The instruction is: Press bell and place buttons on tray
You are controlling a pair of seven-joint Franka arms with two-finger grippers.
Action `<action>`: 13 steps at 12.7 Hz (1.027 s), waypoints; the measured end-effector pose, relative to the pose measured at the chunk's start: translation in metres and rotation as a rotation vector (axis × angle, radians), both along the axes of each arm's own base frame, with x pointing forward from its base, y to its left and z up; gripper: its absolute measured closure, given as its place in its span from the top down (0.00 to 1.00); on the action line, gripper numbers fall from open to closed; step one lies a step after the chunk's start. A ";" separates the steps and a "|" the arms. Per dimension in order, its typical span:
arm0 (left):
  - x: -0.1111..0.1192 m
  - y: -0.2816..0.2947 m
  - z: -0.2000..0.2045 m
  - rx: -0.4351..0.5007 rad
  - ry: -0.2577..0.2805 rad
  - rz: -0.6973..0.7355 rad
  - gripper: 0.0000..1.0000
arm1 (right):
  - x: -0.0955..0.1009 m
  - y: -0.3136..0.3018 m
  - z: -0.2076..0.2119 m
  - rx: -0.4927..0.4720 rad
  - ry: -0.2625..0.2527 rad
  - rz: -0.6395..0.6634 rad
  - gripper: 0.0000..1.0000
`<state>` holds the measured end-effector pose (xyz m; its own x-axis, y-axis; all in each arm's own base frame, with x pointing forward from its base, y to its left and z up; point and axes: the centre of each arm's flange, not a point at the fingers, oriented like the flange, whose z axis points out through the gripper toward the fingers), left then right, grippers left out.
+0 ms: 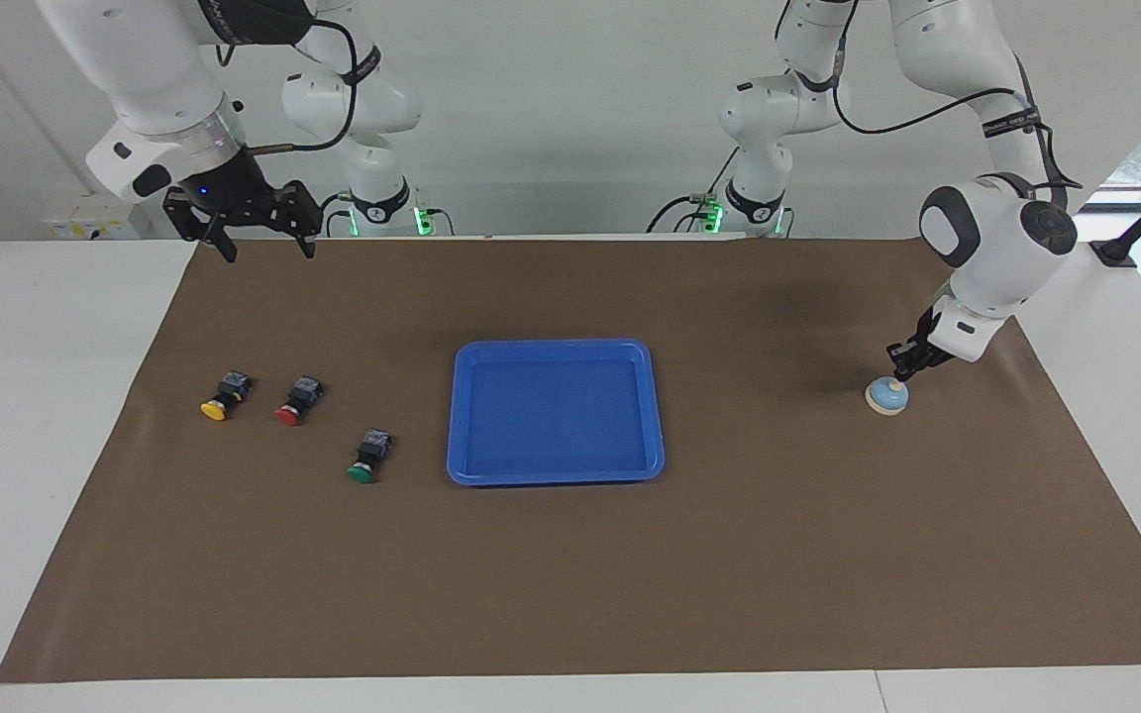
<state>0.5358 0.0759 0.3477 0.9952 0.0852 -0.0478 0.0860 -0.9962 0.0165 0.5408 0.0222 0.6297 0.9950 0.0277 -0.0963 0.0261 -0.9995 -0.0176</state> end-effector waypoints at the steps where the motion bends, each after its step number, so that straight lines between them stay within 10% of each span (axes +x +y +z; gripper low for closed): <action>1: -0.001 -0.001 -0.005 0.001 -0.002 -0.001 0.01 | 0.000 0.000 0.000 0.000 0.000 0.000 1.00; 6: 0.007 -0.004 0.002 -0.001 0.008 -0.017 0.01 | 0.000 0.000 0.000 0.000 0.000 0.000 1.00; 10: 0.034 -0.017 0.098 -0.016 0.085 -0.051 0.01 | 0.000 -0.001 0.000 0.000 0.000 -0.001 1.00; 13: 0.037 -0.043 0.169 -0.015 0.080 -0.097 0.32 | 0.000 -0.001 -0.003 -0.001 0.004 -0.001 1.00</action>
